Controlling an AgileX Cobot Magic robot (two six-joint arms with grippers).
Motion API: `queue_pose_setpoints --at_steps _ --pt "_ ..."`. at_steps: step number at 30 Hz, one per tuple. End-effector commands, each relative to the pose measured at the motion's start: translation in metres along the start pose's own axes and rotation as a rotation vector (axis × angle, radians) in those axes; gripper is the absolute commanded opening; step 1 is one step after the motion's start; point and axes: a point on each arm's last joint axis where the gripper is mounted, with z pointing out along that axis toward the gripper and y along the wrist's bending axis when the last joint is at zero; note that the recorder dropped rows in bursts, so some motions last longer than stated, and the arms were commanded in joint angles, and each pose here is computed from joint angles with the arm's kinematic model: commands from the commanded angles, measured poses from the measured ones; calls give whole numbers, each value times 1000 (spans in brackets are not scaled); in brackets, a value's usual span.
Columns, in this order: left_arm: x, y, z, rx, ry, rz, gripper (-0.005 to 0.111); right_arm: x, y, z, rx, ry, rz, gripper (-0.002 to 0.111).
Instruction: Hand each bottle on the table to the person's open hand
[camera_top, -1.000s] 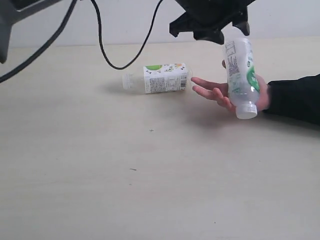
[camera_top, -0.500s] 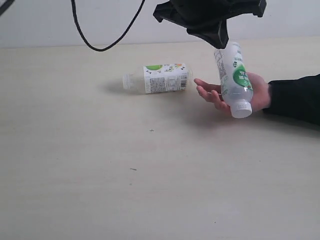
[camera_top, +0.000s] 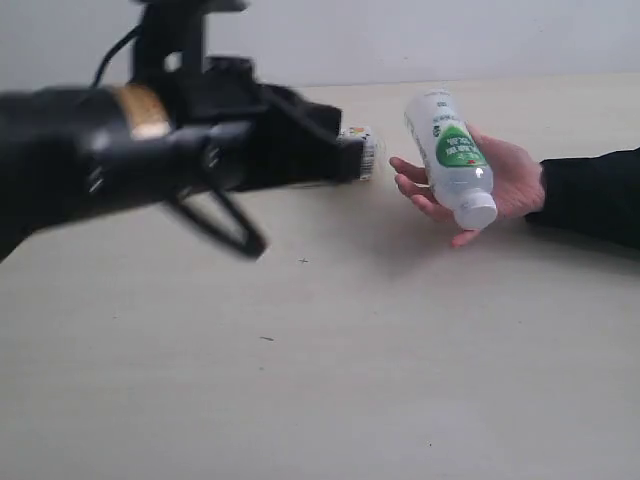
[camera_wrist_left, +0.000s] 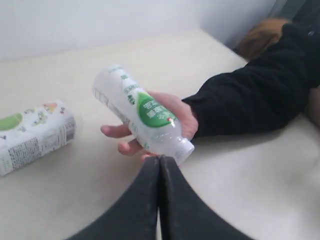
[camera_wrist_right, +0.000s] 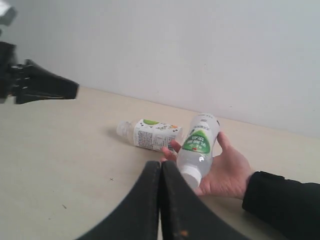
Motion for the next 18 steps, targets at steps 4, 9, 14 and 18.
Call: queue_pose_setpoints --at_steps 4,9,14,18 --pt "73 19 -89 54 -123 90 0 1 0 1 -3 -9 2 0" --pt "116 35 -113 58 -62 152 0 1 0 1 -3 -9 2 0" --pt "122 30 -125 169 -192 260 0 1 0 1 -3 -9 2 0" --pt "101 20 -140 257 -429 258 0 1 0 1 -3 -9 2 0"
